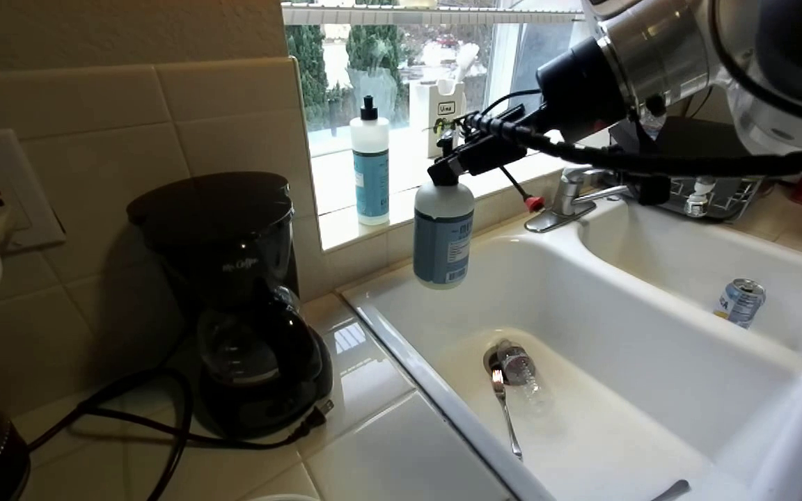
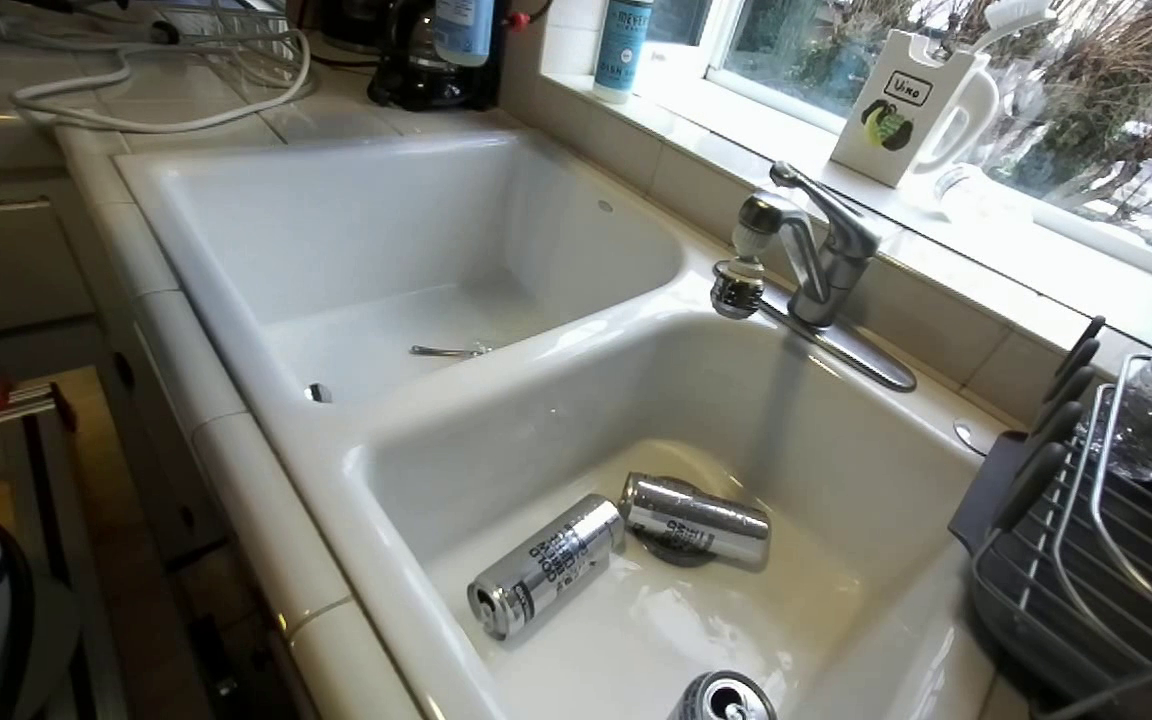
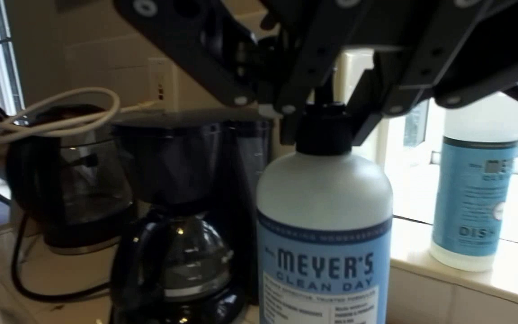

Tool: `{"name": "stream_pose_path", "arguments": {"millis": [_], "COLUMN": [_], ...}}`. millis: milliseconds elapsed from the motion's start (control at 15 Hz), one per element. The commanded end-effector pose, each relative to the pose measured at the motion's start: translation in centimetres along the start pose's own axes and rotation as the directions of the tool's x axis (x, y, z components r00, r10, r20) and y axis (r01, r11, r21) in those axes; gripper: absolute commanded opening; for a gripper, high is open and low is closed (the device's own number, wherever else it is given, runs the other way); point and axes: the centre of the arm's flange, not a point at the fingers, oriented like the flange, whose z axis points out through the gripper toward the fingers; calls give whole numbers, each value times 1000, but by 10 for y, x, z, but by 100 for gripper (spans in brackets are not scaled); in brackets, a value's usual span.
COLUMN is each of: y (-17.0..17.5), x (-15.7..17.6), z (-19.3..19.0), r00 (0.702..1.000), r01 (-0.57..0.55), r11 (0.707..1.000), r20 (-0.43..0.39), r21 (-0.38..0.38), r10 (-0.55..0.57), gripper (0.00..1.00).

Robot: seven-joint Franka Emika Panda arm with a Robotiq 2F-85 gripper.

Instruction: Put the pump bottle on the left side of the counter.

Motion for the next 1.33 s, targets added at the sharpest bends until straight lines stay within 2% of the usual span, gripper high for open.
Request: {"name": "stream_pose_path", "arguments": {"millis": [0,67,333,733,867,1000,1067,1200,1267], "y": [0,1,28,58,57,53,54,52,52], "x": [1,2,11,12,2,2,-8,-6,-4], "z": [16,20,40,83,92,93,85,90,89], "r00": [998,997,996,999,999,1000,1000,1000,1000], "r01": [6,3,-12,-18,-33,-3,-21,-10,-7], "r11": [996,995,995,967,960,961,964,964,964], "r20": [-61,-82,-84,-39,7,-18,22,17,12], "r21": [88,99,99,253,280,278,266,266,266], "r10": [-1,5,20,29,32,8,16,5,4], "gripper": [8,8,8,8,8,8,31,31,8]}}
